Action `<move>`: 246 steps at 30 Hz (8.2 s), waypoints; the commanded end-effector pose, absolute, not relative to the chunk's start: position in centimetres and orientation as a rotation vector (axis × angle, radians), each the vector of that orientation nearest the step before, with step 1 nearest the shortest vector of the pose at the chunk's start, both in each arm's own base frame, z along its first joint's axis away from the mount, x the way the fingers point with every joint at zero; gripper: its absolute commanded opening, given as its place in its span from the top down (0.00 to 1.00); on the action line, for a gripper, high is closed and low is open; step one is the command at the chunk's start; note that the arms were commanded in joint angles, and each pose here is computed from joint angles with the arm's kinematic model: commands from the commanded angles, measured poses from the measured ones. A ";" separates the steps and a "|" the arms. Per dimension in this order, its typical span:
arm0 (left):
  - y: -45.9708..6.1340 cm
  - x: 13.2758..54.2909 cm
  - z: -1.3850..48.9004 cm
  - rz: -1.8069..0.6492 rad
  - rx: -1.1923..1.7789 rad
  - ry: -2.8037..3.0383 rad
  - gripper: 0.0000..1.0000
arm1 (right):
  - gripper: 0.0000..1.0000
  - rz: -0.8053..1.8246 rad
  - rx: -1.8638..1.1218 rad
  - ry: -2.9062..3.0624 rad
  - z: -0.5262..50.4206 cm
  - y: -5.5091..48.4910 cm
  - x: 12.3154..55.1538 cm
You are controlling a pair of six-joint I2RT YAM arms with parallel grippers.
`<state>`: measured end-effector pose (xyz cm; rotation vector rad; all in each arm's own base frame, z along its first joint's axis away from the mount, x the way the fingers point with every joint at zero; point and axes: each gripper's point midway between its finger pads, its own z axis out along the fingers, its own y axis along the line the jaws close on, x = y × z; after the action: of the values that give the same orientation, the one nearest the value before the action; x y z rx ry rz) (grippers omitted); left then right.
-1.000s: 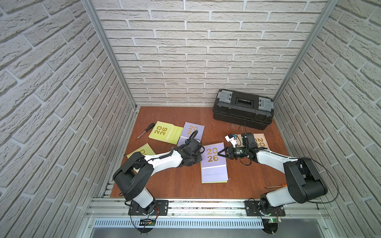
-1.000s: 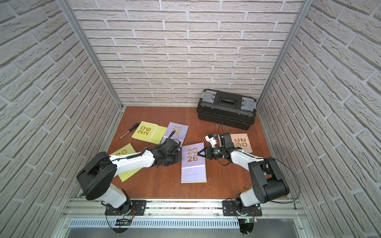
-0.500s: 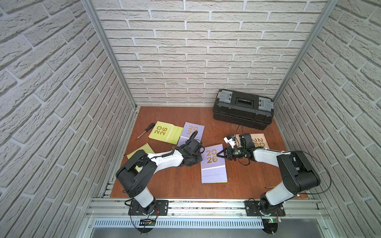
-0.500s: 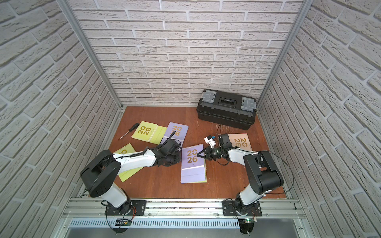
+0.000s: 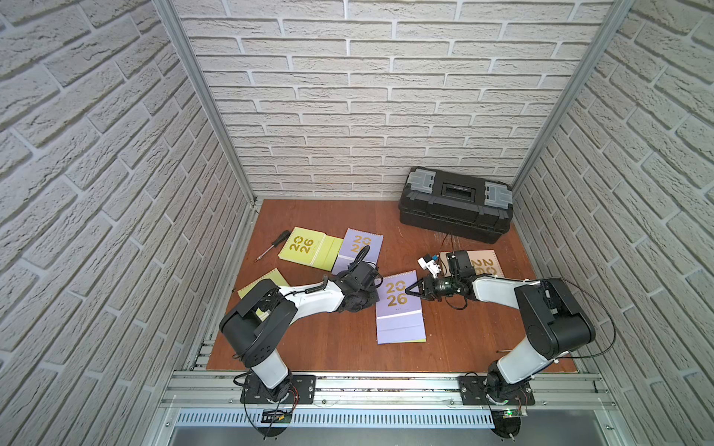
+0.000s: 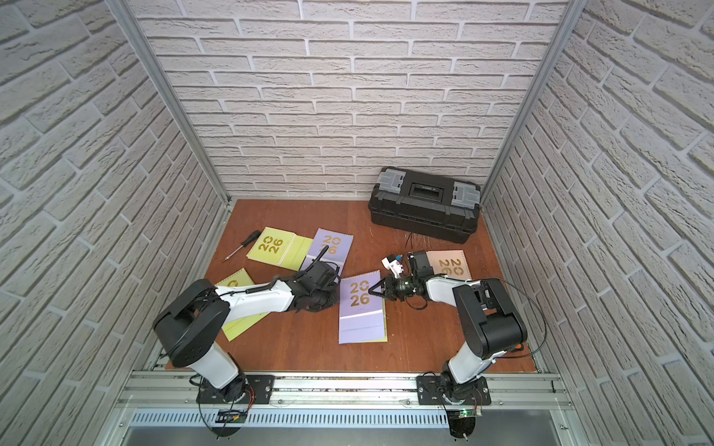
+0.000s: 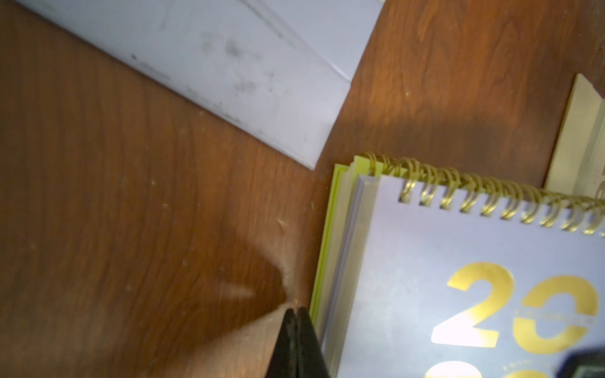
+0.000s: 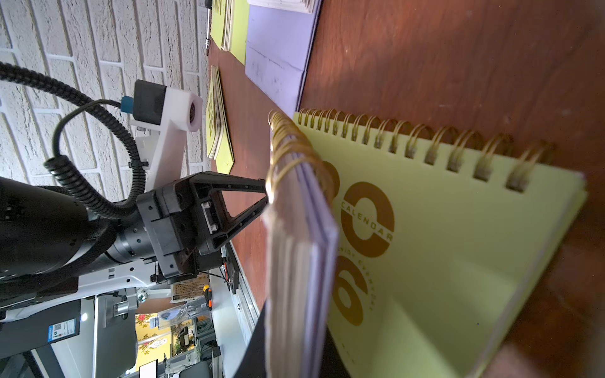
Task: Stack the calendars
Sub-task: Place the calendar at the calendar, then adjust the calendar at the center of the board, then move the calendar to the center of the board.
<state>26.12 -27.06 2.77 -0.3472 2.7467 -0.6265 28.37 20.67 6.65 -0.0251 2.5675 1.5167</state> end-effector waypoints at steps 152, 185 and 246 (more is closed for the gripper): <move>-34.6 29.6 9.8 -0.728 -0.103 2.615 1.00 | 0.97 0.951 1.457 1.828 2.7 0.8 47.8; -35.2 29.8 10.6 -0.745 -0.081 2.597 1.00 | 0.97 0.543 1.327 2.143 7.8 0.2 38.1; -37.8 28.9 10.4 -0.701 -0.001 2.663 1.00 | 0.98 0.349 1.458 2.327 3.0 -18.3 39.9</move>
<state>28.69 -37.18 10.18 -0.0175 2.6743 -0.7009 39.85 -18.60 3.00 1.4841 2.2997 0.3349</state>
